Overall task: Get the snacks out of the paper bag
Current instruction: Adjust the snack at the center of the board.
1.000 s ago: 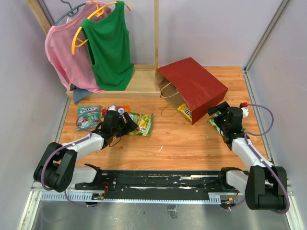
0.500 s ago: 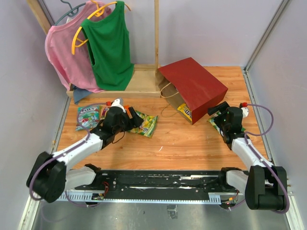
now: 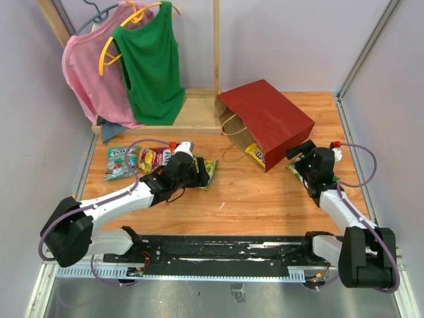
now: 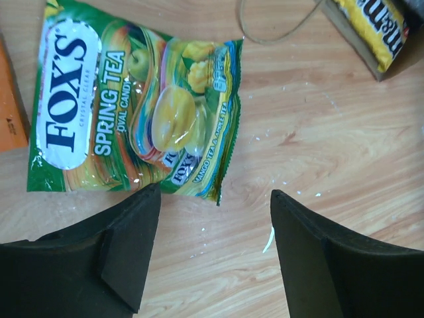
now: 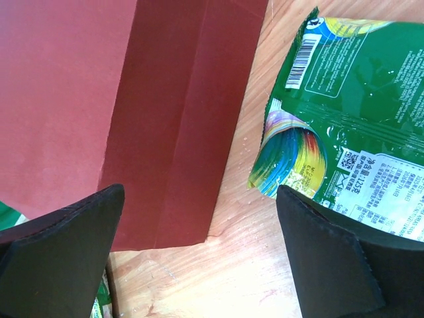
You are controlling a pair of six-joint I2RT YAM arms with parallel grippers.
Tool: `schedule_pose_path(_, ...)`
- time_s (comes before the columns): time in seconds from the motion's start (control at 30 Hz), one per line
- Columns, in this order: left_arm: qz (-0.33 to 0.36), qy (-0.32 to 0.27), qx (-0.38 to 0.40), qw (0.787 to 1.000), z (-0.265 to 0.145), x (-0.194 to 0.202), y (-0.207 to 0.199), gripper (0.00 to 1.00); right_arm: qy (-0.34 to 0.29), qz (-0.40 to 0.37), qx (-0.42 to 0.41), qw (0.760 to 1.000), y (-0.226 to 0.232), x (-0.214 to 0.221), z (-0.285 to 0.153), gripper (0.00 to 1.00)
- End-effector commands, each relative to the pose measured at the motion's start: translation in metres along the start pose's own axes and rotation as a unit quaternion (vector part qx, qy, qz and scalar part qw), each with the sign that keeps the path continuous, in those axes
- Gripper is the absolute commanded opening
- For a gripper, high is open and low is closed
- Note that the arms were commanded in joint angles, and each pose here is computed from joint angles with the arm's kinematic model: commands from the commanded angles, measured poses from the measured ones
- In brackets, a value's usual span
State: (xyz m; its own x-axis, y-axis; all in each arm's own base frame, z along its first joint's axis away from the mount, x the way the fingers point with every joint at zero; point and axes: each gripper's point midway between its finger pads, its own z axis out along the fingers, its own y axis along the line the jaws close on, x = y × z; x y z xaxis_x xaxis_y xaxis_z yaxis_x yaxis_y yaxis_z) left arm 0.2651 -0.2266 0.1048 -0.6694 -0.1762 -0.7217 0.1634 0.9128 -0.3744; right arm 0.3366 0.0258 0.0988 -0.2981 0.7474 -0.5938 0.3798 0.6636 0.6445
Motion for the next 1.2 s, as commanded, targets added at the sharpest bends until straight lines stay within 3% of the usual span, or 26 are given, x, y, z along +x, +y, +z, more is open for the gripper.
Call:
schedule_pose_path(0.0, 0.009, 0.009, 0.01, 1.0, 0.005, 0.011, -0.005, 0.69, -0.015, -0.013, -0.015, 1.0, 0.012, -0.007, -0.004, 0.99)
schedule_pose_path(0.17, 0.014, 0.017, -0.001, 1.0, 0.013, 0.018, 0.0, 0.5, -0.009, -0.012, -0.013, 1.0, 0.011, -0.004, -0.003, 1.0)
schedule_pose_path(0.27, 0.017, 0.014, -0.018, 1.0, 0.018, 0.023, 0.009, 0.46, -0.008, -0.011, -0.016, 1.0, 0.012, -0.004, -0.003, 1.0)
schedule_pose_path(0.47, 0.023, 0.029, -0.031, 0.999, 0.028, 0.035, 0.016, 0.16, -0.01, -0.011, -0.017, 1.0, 0.013, -0.005, -0.005, 1.0)
schedule_pose_path(0.57, 0.026, 0.032, -0.033, 0.999, 0.034, 0.038, 0.017, 0.1, -0.011, -0.012, -0.019, 1.0, 0.014, -0.006, -0.005, 1.0)
schedule_pose_path(0.73, 0.037, 0.032, -0.048, 0.998, 0.043, 0.037, 0.02, 0.03, -0.009, -0.012, -0.018, 1.0, 0.013, -0.005, -0.006, 1.0)
schedule_pose_path(1.17, 0.084, 0.015, -0.143, 0.986, 0.076, 0.018, 0.049, 0.01, -0.006, -0.012, -0.021, 1.0, 0.014, -0.004, -0.006, 1.0)
